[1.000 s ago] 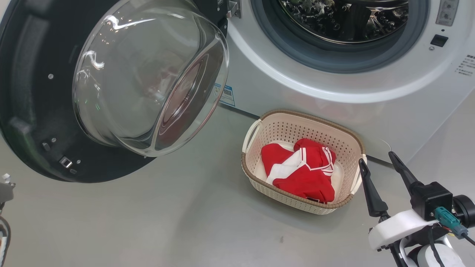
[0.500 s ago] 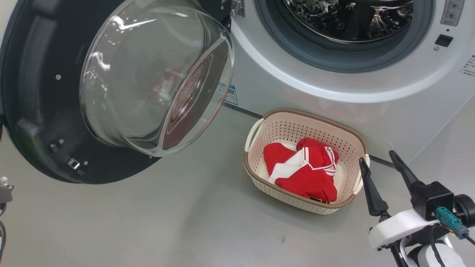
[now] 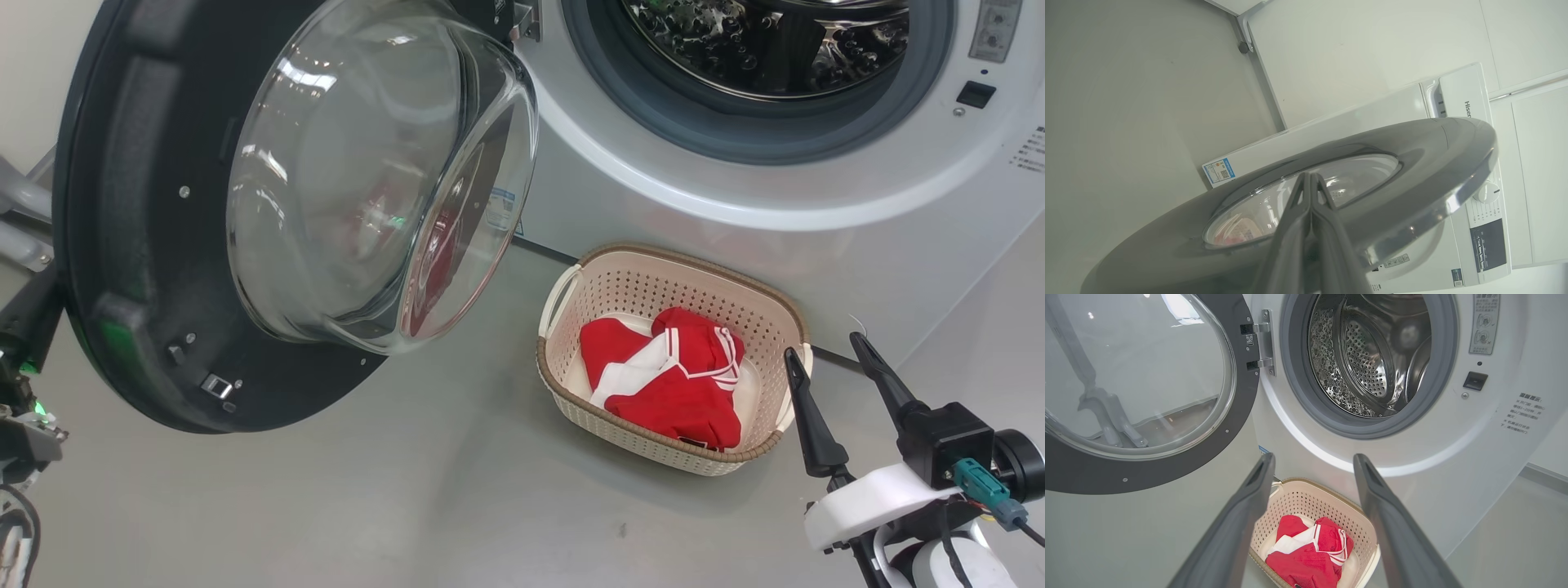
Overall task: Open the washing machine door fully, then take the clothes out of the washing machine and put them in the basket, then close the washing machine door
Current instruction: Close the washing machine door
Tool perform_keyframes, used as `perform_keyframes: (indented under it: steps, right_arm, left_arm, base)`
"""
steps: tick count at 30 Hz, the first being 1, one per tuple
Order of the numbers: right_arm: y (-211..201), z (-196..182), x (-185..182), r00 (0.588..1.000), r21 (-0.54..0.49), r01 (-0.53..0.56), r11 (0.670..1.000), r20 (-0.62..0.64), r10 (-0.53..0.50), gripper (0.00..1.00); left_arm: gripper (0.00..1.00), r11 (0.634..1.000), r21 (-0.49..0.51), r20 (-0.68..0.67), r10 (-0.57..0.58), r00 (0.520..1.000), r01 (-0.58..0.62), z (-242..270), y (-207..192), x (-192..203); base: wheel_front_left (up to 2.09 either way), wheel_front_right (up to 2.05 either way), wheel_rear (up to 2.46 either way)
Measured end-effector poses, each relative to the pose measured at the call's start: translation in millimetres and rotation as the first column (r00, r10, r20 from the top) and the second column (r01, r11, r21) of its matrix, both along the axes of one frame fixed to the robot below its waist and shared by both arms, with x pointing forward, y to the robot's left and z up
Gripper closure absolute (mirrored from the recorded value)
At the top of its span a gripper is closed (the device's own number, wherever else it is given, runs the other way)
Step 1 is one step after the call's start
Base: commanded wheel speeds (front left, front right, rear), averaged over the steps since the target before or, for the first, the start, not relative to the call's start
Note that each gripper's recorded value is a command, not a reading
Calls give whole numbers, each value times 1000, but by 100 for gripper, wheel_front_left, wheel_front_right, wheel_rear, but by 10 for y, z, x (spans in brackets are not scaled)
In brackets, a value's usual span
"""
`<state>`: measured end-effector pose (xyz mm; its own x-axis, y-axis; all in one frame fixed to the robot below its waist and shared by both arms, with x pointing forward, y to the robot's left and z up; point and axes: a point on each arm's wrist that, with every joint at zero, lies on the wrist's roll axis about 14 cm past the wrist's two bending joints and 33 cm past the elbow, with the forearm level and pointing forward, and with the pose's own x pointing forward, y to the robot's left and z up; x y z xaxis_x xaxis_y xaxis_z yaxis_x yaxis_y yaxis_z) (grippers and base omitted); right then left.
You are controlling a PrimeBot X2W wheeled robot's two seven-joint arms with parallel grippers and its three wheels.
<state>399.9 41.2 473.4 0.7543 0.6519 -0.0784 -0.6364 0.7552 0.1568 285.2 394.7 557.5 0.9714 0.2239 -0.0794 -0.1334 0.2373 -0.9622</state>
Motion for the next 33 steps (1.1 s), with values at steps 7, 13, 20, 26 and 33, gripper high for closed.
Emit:
perform_keyframes:
  steps: [7,13,20,26,33]
  right_arm:
    - [-23,23,-10,1000,10,11,1000,4,-11,0]
    - [-65,69,-24,999,17,34,999,17,-34,0]
    - [-131,103,-69,998,22,57,998,23,-58,0]
    - [-238,110,-79,996,19,90,996,25,-90,0]
    - [-344,128,-118,992,22,122,992,24,-123,0]
  left_arm:
    - [100,996,-48,38,-75,996,77,-5,-221,21]
    - [100,980,-62,51,-184,982,187,-30,-537,44]
    - [100,940,-99,102,-317,943,327,-16,-961,76]
    - [100,891,-117,133,-424,896,439,-5,-1337,134]
    - [100,842,-128,156,-505,849,524,5,-1628,162]
  base:
    - [0,0,0]
    - [0,0,0]
    - [0,0,0]
    - [0,0,0]
    - [0,0,0]
